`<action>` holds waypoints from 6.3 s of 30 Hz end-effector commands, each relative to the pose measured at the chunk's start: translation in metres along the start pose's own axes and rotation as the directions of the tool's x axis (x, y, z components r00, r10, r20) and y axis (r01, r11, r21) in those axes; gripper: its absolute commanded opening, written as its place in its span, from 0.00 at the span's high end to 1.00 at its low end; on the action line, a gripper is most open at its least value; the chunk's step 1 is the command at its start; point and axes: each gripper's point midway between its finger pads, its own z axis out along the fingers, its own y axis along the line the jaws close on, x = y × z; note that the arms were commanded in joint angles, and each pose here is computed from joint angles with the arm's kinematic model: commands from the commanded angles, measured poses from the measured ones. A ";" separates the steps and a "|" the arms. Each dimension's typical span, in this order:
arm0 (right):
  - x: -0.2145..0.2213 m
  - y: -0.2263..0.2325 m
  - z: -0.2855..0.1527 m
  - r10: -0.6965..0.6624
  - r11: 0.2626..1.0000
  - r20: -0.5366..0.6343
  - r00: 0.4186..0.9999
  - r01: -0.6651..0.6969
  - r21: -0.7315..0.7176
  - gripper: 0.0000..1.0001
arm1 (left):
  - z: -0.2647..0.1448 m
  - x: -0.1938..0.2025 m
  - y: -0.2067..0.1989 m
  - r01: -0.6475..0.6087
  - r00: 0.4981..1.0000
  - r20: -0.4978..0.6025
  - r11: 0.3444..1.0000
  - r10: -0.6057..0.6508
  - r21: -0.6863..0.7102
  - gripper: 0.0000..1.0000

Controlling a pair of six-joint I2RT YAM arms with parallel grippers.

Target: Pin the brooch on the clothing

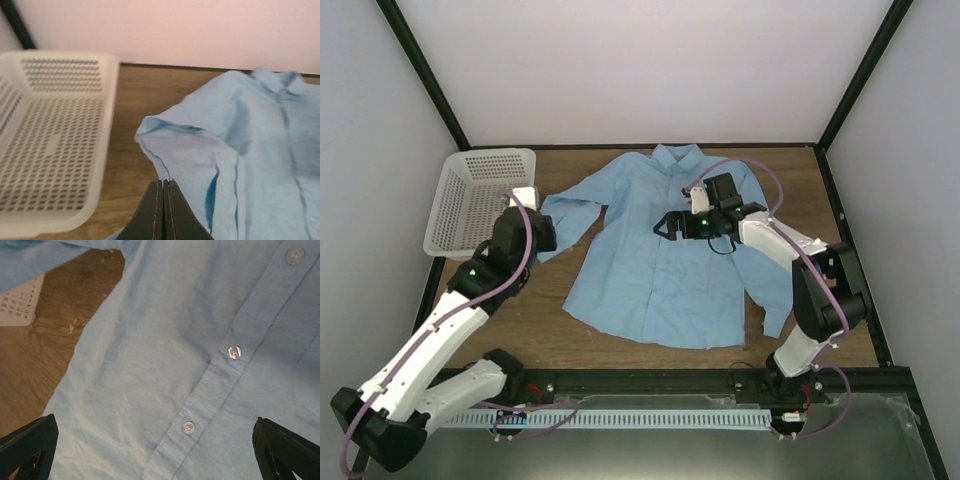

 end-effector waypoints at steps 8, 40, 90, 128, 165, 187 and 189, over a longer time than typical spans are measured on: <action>-0.036 -0.009 -0.067 0.120 0.992 0.199 0.973 -0.113 -0.047 0.00 | -0.037 0.112 -0.155 -0.507 0.833 0.043 0.732 0.551 0.455 1.00; 0.090 0.124 0.035 -0.213 0.959 -0.192 0.958 0.167 -0.230 0.00 | -0.008 0.117 -0.097 0.259 0.933 -0.344 0.853 -0.101 0.454 0.06; 0.117 0.148 0.100 0.109 0.893 -0.198 0.974 -0.183 -0.411 0.75 | -0.074 0.037 -0.007 0.183 0.979 0.020 0.925 -0.201 0.334 0.04; 0.054 0.039 -0.044 -0.055 0.997 0.208 0.977 0.065 -0.040 0.00 | 0.038 0.197 -0.070 0.370 0.832 -0.512 0.901 -0.212 0.228 0.06; 0.056 0.029 -0.047 -0.052 0.998 0.216 0.975 0.059 -0.026 0.00 | 0.002 0.268 0.066 0.377 0.701 -0.420 0.800 -0.576 -0.468 0.23; 0.051 0.016 -0.055 -0.066 0.997 0.242 0.968 0.056 0.050 0.00 | -0.005 0.113 0.088 0.273 0.933 -0.099 0.863 -0.345 -0.426 1.00; 0.050 0.017 -0.054 -0.065 0.997 0.239 0.969 0.056 0.043 0.00 | -0.013 0.087 0.093 0.285 0.949 -0.011 0.869 -0.316 -0.405 1.00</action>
